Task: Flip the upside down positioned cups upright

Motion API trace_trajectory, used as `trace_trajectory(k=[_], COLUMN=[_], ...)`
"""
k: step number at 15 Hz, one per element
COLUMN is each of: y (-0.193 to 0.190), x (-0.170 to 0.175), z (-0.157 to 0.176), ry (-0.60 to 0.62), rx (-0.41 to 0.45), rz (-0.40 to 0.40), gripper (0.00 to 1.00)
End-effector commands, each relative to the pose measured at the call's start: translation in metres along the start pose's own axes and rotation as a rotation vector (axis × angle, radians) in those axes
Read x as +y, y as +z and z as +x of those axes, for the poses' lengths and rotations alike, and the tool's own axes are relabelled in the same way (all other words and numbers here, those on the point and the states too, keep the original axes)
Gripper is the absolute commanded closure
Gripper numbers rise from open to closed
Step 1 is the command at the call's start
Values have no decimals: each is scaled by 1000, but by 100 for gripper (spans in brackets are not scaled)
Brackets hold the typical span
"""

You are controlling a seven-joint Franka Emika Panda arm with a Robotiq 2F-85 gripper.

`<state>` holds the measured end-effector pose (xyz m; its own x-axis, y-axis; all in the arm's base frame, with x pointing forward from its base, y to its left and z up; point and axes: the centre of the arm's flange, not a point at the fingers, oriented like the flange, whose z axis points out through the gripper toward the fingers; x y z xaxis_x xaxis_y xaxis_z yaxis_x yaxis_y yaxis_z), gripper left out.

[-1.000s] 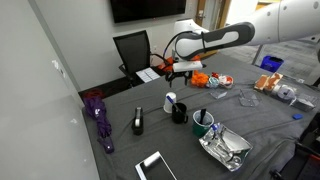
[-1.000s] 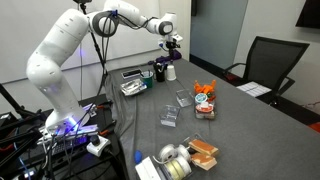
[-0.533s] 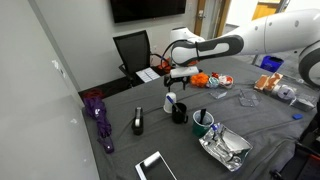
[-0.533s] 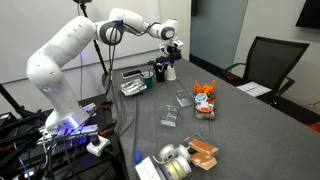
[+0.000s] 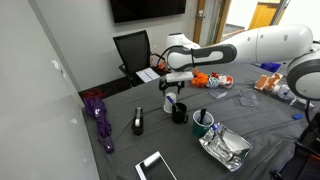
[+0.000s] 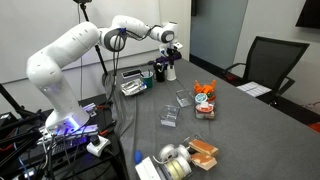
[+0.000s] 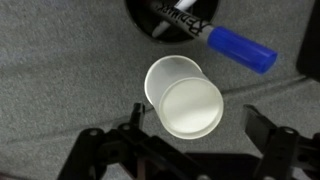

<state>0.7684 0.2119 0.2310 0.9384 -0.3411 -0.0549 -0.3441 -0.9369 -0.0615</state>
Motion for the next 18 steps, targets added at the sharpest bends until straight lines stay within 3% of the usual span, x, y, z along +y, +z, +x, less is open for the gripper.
trace_trajectory(k=[1,7,18], y=[5,16,25], x=[-20,-23,-23], z=[18,13,23], ry=[-26,-26,-17], rx=[-29,-78,-24], rz=[5,-77,-49], gripper=[0,0,0])
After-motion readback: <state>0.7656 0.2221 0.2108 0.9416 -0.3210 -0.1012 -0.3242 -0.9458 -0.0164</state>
